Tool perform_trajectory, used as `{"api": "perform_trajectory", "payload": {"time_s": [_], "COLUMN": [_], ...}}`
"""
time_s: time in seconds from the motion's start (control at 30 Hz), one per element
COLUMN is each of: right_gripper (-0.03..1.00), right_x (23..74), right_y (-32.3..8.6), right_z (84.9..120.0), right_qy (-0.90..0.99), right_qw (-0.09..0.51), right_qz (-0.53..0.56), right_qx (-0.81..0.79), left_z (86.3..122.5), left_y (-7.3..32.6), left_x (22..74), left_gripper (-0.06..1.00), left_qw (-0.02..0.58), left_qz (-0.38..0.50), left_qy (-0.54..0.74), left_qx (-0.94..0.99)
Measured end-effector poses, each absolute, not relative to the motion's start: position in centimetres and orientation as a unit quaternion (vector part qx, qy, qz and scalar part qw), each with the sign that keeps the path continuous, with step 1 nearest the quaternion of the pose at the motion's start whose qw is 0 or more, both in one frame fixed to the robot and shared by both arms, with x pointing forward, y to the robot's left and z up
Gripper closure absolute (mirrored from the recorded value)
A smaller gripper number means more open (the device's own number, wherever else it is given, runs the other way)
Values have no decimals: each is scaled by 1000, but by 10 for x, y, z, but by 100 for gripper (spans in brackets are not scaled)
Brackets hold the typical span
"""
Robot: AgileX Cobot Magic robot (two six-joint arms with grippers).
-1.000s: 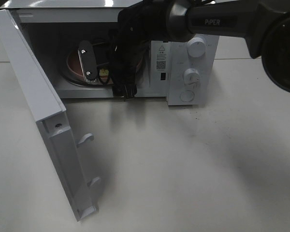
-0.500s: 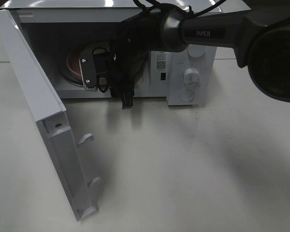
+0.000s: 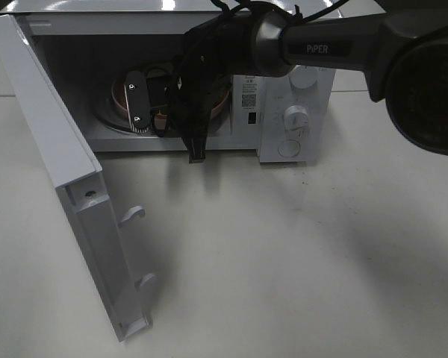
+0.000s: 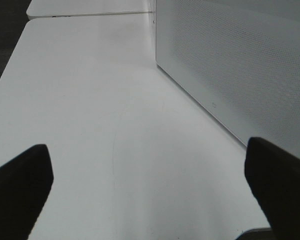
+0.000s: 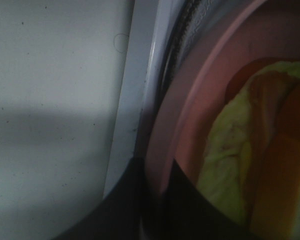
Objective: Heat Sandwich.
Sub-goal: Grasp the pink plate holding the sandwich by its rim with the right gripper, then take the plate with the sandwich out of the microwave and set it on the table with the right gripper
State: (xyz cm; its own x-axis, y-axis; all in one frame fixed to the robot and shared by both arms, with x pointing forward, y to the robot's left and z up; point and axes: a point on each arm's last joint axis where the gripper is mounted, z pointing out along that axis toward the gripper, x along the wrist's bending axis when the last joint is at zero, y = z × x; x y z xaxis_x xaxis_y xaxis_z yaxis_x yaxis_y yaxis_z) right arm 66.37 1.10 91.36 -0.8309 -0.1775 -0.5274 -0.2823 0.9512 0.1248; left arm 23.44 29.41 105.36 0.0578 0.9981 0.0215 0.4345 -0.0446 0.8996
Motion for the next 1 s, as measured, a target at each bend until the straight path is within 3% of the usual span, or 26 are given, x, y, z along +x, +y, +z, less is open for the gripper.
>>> {"api": "perform_trajectory", "payload": {"time_s": [1.0], "right_gripper": [88], "right_x": [641], "right_y": [-5], "right_z": [934], "right_qy": [944], "right_qw": [235], "right_qz": [71], "right_qx": [-222], "left_z": [1054], "left_y": [294], "left_x": [234], "left_gripper": [-5], "left_qw": [380], "left_qz": [371], "left_qy": [577], "left_qx": [620]}}
